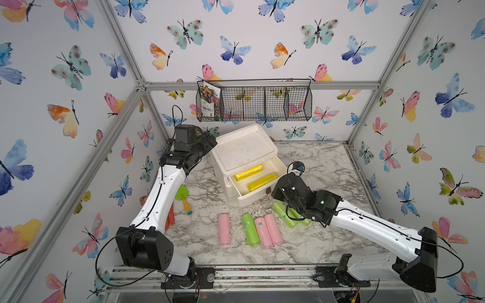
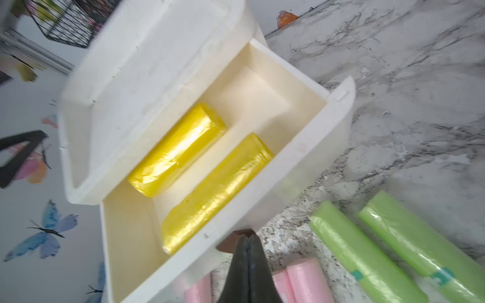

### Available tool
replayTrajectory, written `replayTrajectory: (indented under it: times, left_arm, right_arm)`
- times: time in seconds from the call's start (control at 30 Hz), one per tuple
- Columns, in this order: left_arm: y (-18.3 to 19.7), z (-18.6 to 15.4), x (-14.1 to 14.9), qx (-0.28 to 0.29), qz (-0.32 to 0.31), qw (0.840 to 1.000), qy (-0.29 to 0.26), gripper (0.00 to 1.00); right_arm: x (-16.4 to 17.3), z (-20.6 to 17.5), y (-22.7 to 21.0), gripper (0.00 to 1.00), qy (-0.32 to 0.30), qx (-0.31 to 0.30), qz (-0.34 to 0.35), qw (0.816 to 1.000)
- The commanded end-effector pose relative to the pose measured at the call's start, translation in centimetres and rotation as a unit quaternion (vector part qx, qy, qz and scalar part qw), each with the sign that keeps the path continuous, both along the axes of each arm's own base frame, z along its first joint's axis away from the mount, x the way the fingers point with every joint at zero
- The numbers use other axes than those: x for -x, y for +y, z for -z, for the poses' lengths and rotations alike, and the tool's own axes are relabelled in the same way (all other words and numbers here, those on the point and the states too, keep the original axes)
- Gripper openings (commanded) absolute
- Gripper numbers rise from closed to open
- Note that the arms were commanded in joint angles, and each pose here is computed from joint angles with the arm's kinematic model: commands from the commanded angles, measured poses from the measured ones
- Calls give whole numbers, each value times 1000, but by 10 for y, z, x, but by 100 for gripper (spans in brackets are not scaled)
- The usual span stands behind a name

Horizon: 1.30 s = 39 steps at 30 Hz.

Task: Sort the rolls of trash bags by color and place them into the drawer
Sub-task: Close the drawer of the storage box.

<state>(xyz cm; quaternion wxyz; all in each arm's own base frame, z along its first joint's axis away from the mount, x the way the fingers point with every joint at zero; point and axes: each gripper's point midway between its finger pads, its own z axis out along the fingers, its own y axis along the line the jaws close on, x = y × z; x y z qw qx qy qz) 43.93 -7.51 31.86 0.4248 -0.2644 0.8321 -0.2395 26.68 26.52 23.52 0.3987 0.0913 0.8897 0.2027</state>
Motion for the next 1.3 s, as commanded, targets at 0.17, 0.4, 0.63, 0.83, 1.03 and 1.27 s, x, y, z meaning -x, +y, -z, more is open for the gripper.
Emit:
replayTrajectory:
  times: [0.17,0.4,0.63,0.83,1.03,1.27]
  left_arm:
    - [3,-6,8,-12,1,1000,4,89]
    - [-6,-3,12,-14,10,1000,7,89]
    - [-15,10,13,-21,22,999,20,89]
    - [-15,20,15,-32,25,999,30,89]
    - [-13,32,13,-46,25,998,41,87]
    - [-14,46,7,-58,33,996,55,81]
  right_arm:
    - [-7,28,-4,2,5,81,-17,997]
    - [-22,34,8,2,4,83,-29,996]
    - [-43,25,27,2,-11,82,-43,996]
    - [-59,15,47,2,-25,72,-58,995]
    - [-70,11,59,2,-33,72,-69,995]
    - [-83,10,67,2,-36,68,-75,994]
